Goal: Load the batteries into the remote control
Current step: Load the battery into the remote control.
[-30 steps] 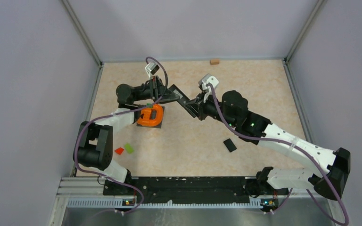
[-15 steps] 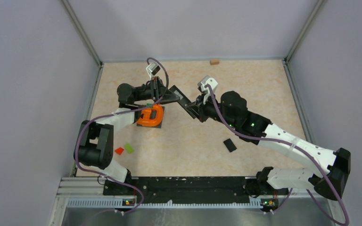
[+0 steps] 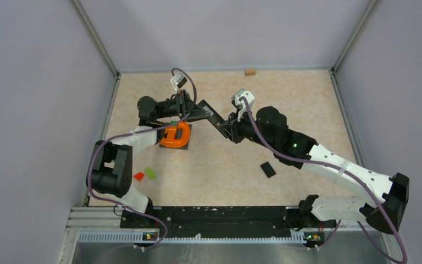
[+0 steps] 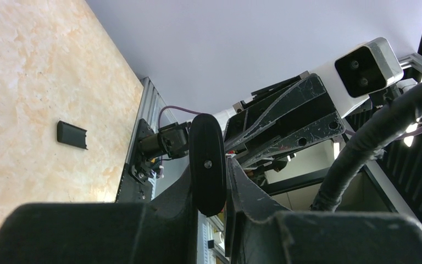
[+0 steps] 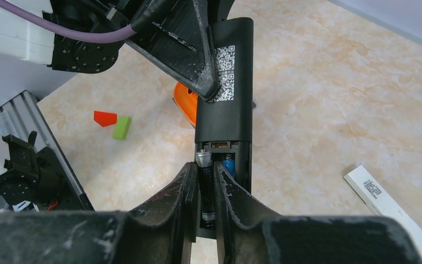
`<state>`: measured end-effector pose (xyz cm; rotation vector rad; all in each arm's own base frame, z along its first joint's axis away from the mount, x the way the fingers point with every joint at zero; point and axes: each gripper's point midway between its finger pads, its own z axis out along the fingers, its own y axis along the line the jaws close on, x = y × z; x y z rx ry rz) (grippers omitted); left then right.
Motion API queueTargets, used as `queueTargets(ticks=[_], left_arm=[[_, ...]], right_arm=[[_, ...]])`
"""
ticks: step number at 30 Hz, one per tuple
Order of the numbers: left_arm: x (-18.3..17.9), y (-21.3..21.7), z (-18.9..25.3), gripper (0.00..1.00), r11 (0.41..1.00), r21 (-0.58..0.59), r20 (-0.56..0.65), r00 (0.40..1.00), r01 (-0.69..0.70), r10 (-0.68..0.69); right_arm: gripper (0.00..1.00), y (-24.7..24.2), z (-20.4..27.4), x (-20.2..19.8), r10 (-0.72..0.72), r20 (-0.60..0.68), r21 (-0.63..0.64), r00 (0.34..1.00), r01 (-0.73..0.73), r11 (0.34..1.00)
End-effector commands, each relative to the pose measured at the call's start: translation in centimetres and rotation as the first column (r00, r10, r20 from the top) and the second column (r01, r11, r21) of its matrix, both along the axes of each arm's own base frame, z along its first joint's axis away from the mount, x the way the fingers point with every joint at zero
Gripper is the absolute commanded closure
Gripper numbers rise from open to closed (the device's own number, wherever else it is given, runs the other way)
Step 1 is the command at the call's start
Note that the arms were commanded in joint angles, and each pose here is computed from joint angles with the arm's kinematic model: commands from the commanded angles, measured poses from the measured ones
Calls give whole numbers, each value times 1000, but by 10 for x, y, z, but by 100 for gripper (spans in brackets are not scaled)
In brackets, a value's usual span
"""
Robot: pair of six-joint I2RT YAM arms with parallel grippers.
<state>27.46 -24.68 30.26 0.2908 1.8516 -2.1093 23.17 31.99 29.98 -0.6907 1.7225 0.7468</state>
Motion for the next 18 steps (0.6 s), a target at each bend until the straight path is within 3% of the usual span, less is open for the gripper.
queueTargets(ticks=[1,13,18], left_arm=[[2,-1,7,100,999,-24,51,998,-27,28],[5,-2,2,100,999,-14,43,998,-37,38],[5,-2,2,100,999,-11,44,998,-39,39]], right_arm=[[80,-7,19,3,-44,-1,21,999,44,999],[53,-7,35,5,-78,-36,77,996,81,994],[50,-14,42,11,-143,-50,99,988,147,984]])
